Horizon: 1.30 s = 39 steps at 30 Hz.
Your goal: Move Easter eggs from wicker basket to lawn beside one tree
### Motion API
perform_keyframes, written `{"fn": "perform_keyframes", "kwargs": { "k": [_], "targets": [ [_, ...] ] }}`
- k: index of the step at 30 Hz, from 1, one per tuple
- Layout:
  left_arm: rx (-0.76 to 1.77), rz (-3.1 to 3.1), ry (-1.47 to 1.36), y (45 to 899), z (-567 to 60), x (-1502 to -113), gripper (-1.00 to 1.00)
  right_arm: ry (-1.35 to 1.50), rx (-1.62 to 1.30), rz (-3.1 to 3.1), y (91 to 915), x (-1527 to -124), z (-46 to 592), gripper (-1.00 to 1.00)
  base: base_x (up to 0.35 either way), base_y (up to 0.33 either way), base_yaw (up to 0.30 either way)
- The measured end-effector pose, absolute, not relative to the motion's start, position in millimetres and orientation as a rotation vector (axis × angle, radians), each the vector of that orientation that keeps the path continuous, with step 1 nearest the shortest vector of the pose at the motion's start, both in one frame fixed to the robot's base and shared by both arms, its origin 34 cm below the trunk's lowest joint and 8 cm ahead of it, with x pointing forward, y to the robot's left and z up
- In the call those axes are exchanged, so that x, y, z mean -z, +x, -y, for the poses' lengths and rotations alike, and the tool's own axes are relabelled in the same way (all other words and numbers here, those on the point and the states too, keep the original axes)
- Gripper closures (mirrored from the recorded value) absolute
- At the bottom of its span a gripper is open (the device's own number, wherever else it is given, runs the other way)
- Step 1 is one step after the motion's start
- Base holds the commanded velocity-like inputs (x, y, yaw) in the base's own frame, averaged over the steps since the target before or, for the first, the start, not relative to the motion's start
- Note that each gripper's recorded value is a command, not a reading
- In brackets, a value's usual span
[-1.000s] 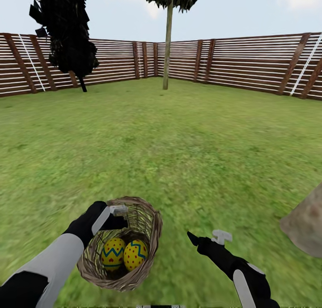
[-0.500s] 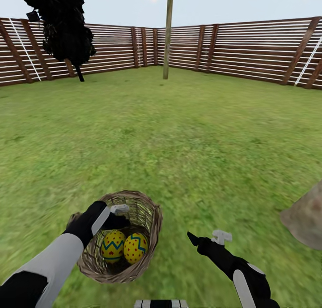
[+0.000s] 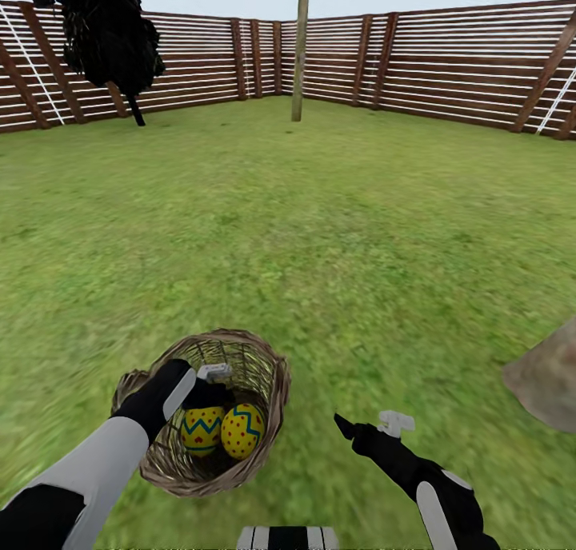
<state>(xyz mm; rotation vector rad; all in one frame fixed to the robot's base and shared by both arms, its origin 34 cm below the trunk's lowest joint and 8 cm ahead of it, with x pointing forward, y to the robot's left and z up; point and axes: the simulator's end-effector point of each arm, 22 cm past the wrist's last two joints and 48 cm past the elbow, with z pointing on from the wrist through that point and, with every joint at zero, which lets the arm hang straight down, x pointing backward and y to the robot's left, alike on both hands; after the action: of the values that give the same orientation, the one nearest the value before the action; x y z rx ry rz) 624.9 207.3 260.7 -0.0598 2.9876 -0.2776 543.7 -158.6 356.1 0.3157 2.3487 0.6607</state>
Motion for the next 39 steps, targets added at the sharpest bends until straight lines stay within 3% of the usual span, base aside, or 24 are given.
{"fn": "perform_keyframes", "kwargs": {
  "k": [39],
  "targets": [
    [0.335, -3.005, -0.052, 615.1, -196.1, -215.8, -1.0, 0.337, -0.639, -2.358, 546.5, -342.0, 175.0, -1.0, 0.0, 0.0, 0.0]
  ]
}}
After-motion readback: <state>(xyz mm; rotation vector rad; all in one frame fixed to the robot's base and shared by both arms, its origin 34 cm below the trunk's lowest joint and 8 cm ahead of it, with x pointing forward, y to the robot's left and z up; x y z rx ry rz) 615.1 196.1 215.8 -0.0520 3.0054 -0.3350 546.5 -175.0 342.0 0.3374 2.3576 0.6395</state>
